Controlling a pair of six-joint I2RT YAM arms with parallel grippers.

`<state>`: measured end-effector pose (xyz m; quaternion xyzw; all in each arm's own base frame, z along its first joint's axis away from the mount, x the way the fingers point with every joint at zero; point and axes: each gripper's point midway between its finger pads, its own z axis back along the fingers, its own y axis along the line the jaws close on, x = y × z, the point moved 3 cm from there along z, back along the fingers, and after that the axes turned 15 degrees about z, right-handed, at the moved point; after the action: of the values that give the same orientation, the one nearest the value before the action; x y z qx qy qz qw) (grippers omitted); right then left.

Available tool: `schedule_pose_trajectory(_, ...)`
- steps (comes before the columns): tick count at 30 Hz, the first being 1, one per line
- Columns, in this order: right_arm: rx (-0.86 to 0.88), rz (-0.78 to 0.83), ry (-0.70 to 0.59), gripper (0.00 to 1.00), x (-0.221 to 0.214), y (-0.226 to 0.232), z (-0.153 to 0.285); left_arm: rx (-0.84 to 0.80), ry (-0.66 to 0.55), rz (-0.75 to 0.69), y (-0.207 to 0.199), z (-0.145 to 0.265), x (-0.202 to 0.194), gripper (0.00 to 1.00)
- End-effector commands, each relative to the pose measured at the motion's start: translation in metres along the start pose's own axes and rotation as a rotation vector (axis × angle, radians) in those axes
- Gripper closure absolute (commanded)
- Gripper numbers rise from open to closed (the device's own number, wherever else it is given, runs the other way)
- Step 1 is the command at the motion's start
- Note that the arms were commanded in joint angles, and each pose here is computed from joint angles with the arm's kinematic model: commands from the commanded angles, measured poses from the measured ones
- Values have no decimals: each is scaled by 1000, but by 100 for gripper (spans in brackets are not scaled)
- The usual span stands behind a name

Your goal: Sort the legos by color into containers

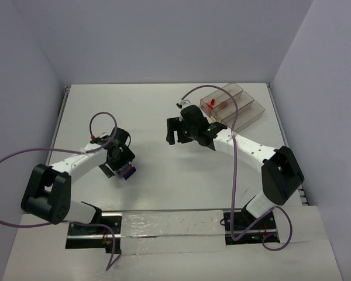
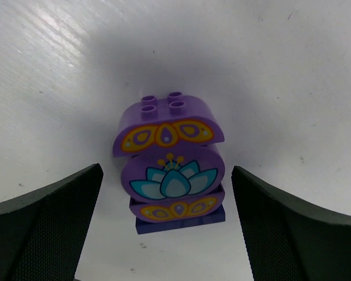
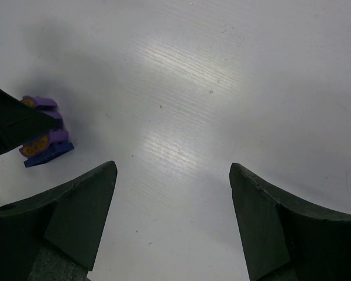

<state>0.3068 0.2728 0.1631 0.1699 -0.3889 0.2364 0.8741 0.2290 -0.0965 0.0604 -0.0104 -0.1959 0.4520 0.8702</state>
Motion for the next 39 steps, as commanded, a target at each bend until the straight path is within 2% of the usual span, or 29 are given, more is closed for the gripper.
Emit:
schedule_pose_trajectory(1, 10, -7, -55, 15, 13, 1, 7, -69, 1, 22, -24, -5, 0, 3)
schedule_pose_trajectory(6, 9, -6, -40, 15, 10, 1, 4, -60, -10, 0, -28, -12, 1, 13)
schedule_pose_trajectory(9, 8, -11, -39, 15, 10, 1, 4, -68, -7, -6, -29, -11, 1, 31)
schedule_pose_trajectory(11, 10, -15, -46, 15, 13, 2, 6, -80, -12, -17, -30, -9, 2, 50)
schedule_pose_trajectory(15, 38, -34, -63, 15, 21, 3, 13, -112, -29, -44, -36, 3, 9, 81)
schedule_pose_trajectory(18, 59, -72, -97, 15, 31, -2, 22, -174, -32, -58, -55, 26, 19, 92)
schedule_pose_trajectory(20, 84, -96, -121, 15, 38, -6, 29, -223, -29, -56, -70, 43, 25, 96)
schedule_pose_trajectory(24, 117, -86, -174, 15, 51, -2, 45, -294, -28, -17, -97, 75, 37, 97)
schedule_pose_trajectory(26, 135, -45, -220, 14, 60, 11, 56, -331, -5, 14, -112, 88, 40, 98)
schedule_pose_trajectory(29, 207, -108, -270, 14, 65, 28, 61, -430, 52, 48, -137, 109, 39, 100)
schedule_pose_trajectory(33, 292, -171, -376, 15, 79, 41, 63, -505, 94, 73, -151, 126, 38, 100)
schedule_pose_trajectory(39, 430, -149, -407, 16, 89, 76, 52, -549, 146, 71, -159, 134, 33, 100)
